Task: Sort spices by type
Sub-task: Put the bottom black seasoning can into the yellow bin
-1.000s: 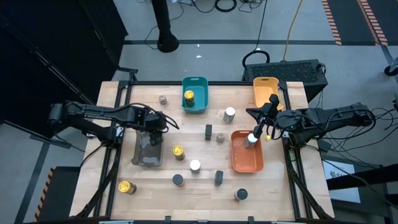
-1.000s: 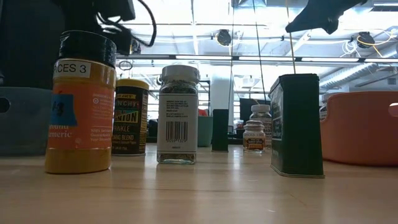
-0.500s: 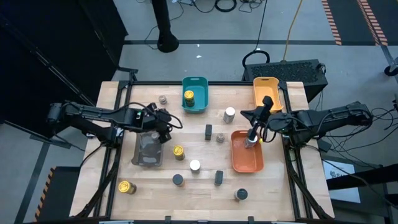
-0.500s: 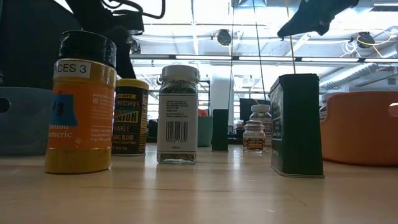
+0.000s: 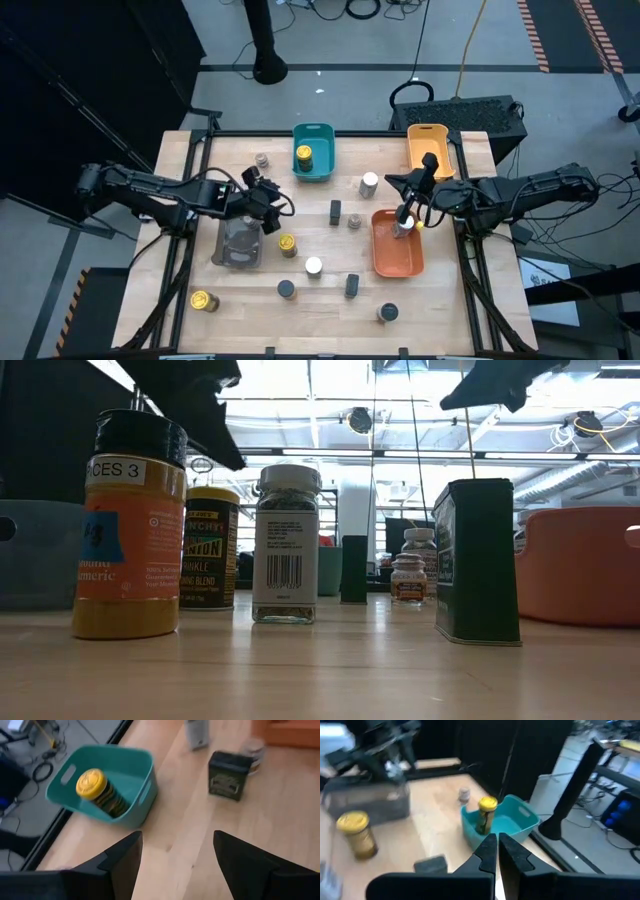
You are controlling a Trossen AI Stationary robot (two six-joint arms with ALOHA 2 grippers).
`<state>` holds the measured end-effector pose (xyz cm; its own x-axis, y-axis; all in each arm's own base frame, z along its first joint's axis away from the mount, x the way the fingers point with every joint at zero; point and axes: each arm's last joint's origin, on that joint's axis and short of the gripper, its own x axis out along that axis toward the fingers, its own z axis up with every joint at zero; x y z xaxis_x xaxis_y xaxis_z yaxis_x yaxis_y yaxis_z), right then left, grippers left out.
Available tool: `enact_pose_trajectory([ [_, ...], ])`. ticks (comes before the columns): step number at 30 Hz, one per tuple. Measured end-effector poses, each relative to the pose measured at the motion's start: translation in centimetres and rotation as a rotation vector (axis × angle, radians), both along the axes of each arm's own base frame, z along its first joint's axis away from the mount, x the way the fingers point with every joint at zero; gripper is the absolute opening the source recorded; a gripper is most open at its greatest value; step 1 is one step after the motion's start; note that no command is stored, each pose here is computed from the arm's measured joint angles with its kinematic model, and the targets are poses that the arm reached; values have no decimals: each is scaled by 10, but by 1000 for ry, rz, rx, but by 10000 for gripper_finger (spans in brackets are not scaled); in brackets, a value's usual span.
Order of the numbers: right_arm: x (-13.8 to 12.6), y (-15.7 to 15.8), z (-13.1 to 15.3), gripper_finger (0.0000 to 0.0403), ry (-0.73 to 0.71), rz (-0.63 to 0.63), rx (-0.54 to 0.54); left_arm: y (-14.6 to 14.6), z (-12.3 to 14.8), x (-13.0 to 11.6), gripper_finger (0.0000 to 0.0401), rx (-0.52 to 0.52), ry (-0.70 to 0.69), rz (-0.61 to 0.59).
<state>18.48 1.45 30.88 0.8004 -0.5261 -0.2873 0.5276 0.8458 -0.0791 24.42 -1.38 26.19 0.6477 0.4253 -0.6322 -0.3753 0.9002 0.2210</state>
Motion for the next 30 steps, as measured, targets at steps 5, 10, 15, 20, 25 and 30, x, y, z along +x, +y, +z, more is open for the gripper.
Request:
enact_pose_trajectory([
  [5, 15, 3, 2, 0, 28, -8, -7, -16, 3, 1, 251, 48, -25, -87],
  [10, 43, 8, 6, 0, 94, 20, -13, -31, 5, 0, 251, 73, -48, -137],
  [15, 73, 15, 10, 0, 149, 34, 10, -41, 4, -4, 251, 110, -37, -142],
  [20, 92, 21, 16, 0, 196, 120, 131, -41, 6, -10, 251, 143, -24, -104],
  [25, 95, 23, 17, 0, 277, 119, 274, -40, 6, -16, 251, 157, 11, -104],
  [30, 86, 19, 10, 0, 391, 82, 443, -38, 4, -19, 251, 155, 37, -88],
])
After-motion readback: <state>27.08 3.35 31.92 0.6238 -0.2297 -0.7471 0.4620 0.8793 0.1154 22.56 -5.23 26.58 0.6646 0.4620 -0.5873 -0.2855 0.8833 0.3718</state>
